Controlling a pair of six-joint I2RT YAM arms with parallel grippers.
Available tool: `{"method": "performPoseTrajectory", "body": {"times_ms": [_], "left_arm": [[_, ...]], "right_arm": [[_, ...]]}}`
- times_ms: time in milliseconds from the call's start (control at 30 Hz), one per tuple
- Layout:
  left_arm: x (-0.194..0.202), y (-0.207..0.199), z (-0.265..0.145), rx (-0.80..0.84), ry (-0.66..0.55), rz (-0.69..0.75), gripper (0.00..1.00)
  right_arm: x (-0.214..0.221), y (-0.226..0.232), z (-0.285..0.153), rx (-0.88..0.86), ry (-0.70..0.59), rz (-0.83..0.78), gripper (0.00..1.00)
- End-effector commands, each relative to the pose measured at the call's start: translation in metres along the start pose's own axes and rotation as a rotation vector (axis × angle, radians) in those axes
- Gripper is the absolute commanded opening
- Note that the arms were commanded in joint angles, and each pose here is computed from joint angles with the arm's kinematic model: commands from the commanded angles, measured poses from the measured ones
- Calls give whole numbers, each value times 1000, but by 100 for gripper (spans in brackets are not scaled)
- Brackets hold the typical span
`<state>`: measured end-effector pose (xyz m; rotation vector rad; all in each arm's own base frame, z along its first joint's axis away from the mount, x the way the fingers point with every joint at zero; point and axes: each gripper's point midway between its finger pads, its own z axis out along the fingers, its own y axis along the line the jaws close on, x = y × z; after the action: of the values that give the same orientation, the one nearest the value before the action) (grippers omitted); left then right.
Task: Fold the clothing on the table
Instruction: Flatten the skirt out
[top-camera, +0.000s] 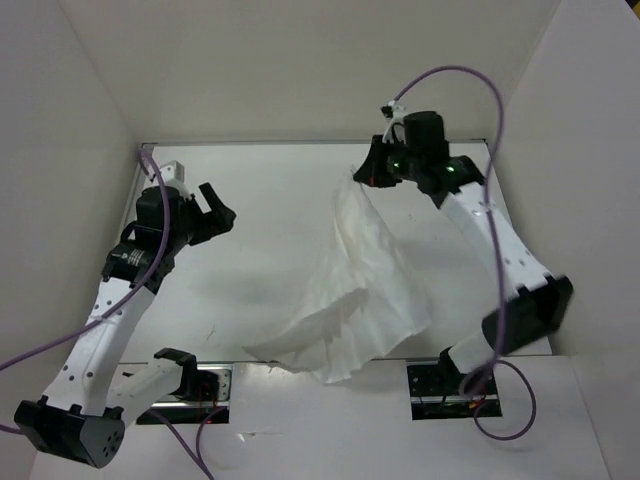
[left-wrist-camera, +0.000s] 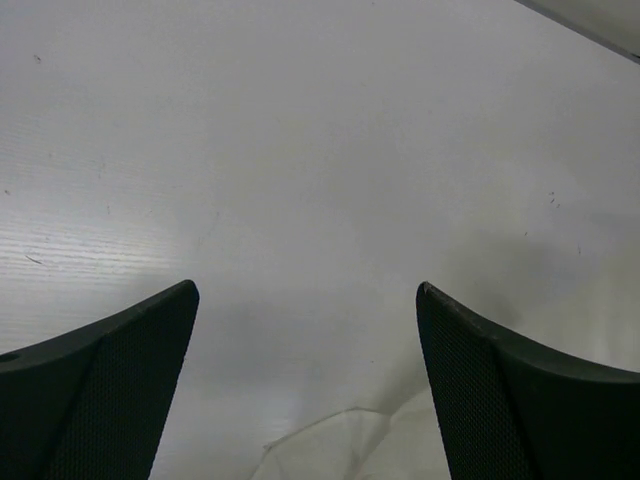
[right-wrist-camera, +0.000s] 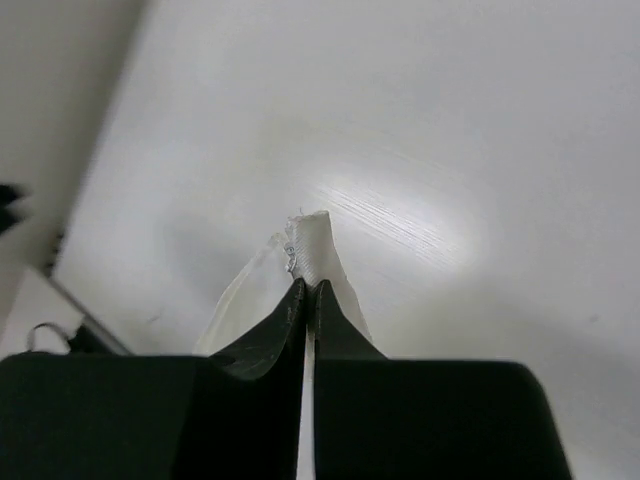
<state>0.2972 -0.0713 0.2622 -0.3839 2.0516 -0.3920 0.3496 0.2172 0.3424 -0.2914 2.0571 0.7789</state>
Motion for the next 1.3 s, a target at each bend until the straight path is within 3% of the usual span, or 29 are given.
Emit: {"method": "performPoseTrajectory", "body": {"times_ms": [0,133,267,400,600,700,800,867,900,933,1067,1267], "left_arm": [[3,-10,12,55,15,-14,96],[13,-12,25,67,65,-5,96],[18,-16,34,88,96,4,96],[25,-16,43,93,131,12,96],[33,-17,55,104,175,30,96],[36,-31,61,181,201,46,96],[58,-73,58,421,318,211,84],[76,-87,63,476,377,347,80],[69,-92,66,437,341,405,80],[87,-111,58,471,345,507,80],[98,-158,44,560,204,721,85],[161,-215,60,703,210,938,83]], "right_arm": [[46,-100,63,265,133,122,1],[70,-166,105,417,207,166,0],[92,-204,128,508,264,223,0],[94,-206,131,508,263,223,0],[97,-173,109,426,300,179,0],[87,-187,104,543,246,165,0],[83,-212,104,681,237,165,0],[77,-211,111,671,237,167,0],[80,-210,114,655,253,173,0],[84,-210,117,646,266,177,0],[85,-212,113,664,265,174,0],[78,-216,104,697,241,180,0]]}}
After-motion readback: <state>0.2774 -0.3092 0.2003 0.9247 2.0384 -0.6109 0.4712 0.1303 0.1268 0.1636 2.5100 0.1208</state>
